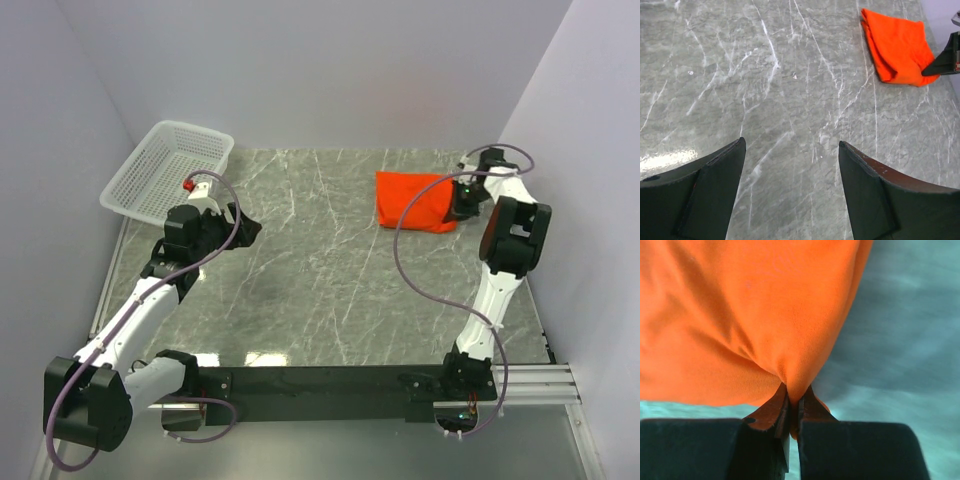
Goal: Fold and stack the t-shirts
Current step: Neatly place the folded tshirt to the corner
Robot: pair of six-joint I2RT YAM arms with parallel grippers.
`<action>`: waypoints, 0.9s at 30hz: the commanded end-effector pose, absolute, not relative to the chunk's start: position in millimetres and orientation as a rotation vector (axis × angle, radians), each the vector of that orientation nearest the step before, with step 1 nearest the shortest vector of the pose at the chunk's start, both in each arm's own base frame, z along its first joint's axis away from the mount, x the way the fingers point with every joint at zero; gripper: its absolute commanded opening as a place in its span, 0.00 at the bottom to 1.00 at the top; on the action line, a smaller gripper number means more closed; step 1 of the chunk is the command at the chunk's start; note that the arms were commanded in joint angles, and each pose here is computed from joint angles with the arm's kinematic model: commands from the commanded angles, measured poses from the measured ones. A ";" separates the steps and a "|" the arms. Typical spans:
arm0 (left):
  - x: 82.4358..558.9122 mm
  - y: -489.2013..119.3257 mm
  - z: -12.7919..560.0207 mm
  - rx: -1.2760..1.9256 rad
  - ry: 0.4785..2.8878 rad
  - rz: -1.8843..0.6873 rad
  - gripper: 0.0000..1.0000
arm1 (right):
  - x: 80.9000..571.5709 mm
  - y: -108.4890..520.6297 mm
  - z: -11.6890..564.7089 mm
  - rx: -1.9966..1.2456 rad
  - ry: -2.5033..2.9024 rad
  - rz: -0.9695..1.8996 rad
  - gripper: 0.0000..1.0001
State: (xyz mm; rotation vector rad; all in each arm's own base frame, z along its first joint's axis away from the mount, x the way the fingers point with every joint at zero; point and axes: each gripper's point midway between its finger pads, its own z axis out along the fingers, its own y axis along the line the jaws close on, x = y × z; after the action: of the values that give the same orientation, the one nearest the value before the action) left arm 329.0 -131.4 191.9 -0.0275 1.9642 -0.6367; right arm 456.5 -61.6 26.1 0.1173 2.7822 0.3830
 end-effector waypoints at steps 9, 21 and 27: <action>337.3 -143.1 204.9 0.012 1.910 -0.708 0.80 | 454.3 -173.0 81.2 0.017 2.752 -0.079 0.53; 335.5 -138.5 207.6 0.014 1.898 -0.677 0.80 | 436.6 -176.0 136.3 -0.081 2.628 -0.296 0.72; 334.7 -132.5 213.0 0.009 1.882 -0.640 0.80 | 423.7 -91.7 137.2 -0.460 2.575 0.032 0.68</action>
State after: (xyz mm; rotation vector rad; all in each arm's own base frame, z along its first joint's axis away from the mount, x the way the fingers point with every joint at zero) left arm 331.2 -136.8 191.2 -0.0039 1.9583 -0.6643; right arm 420.8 -141.5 124.6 -0.2044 2.6667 -0.1525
